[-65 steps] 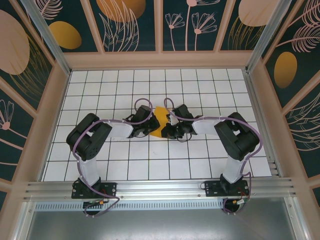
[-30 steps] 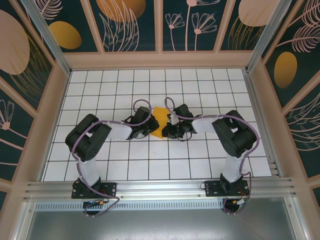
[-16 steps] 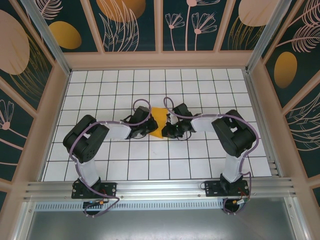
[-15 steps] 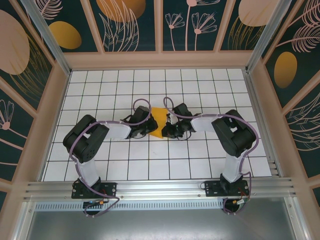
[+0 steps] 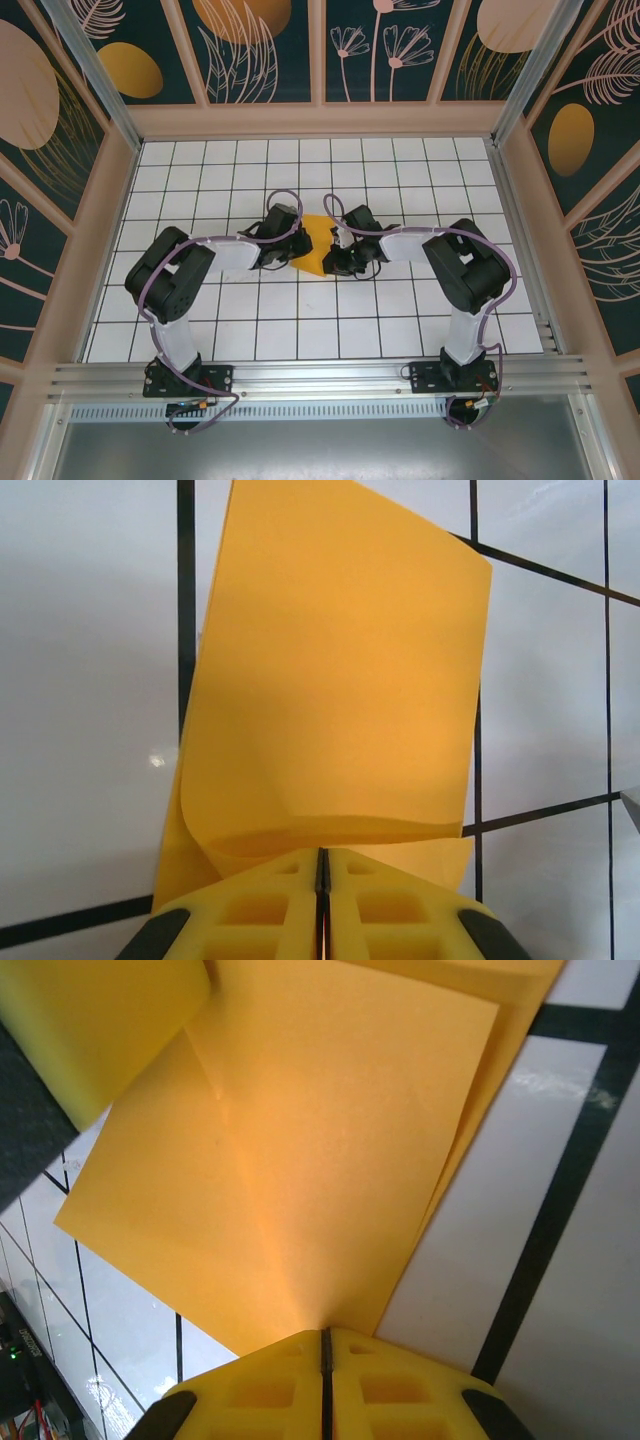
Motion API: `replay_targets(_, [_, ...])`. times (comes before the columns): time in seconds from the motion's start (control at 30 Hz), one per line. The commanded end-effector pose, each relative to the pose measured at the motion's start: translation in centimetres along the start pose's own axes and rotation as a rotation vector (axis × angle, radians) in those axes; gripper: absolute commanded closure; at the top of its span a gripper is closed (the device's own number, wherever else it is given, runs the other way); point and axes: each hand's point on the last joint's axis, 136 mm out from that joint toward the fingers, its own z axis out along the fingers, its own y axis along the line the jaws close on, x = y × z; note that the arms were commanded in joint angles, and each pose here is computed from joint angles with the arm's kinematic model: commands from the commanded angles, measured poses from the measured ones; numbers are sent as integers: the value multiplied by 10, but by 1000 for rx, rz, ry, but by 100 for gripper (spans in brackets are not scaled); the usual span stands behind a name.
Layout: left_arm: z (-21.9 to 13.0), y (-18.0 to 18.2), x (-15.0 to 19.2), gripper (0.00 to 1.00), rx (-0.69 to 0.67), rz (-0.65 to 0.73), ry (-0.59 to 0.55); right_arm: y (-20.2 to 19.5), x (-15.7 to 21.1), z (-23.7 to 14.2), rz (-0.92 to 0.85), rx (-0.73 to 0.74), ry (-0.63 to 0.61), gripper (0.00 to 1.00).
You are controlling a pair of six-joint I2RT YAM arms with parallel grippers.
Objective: Fold a paper plane with a square sheet of paper (pick it up from the middle)
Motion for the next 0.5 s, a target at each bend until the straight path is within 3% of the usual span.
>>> replay_targets(0.0, [-4,-3,-15,88,2,49,-28,-35,15,9,39,139,42,90])
replay_targets(0.2, [-21,-21,-32,87,56,91,-82,-33,14,9,43,133,38,90])
replay_targets(0.47, [-14,-16,-8,88,109,72,-9,-33,13,9,47,132,39,90])
